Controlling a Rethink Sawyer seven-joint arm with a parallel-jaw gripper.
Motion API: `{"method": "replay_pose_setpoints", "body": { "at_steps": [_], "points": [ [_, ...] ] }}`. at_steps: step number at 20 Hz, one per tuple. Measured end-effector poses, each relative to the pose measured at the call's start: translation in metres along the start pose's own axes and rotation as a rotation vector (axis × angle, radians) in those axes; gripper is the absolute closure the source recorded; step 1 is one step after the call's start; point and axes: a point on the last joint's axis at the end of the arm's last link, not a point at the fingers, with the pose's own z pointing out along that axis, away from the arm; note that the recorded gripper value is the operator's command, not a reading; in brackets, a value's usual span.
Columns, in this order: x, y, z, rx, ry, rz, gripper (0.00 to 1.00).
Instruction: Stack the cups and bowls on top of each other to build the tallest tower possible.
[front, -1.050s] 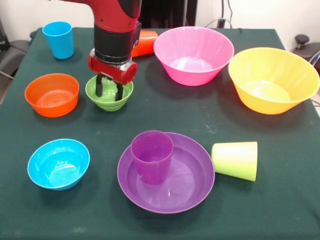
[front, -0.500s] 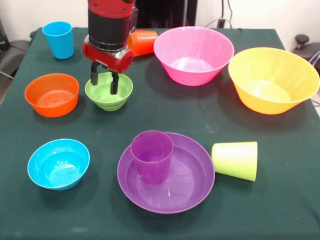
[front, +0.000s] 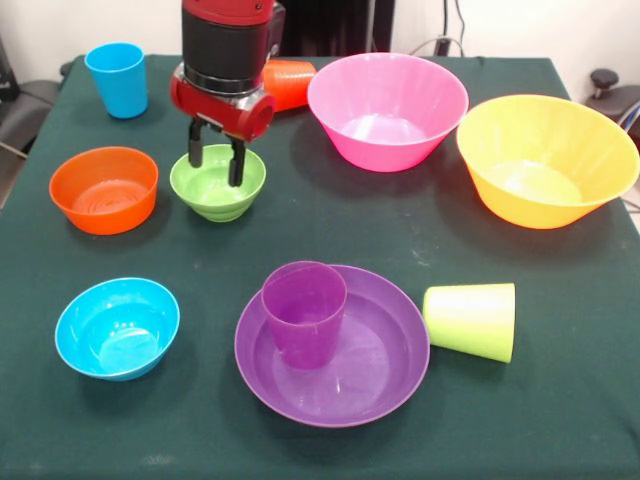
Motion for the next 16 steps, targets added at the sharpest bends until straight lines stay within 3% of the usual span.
{"method": "replay_pose_setpoints", "body": {
  "at_steps": [16],
  "points": [
    [0.033, 0.034, 0.016, -0.007, 0.041, -0.062, 0.00]
  ]
}}
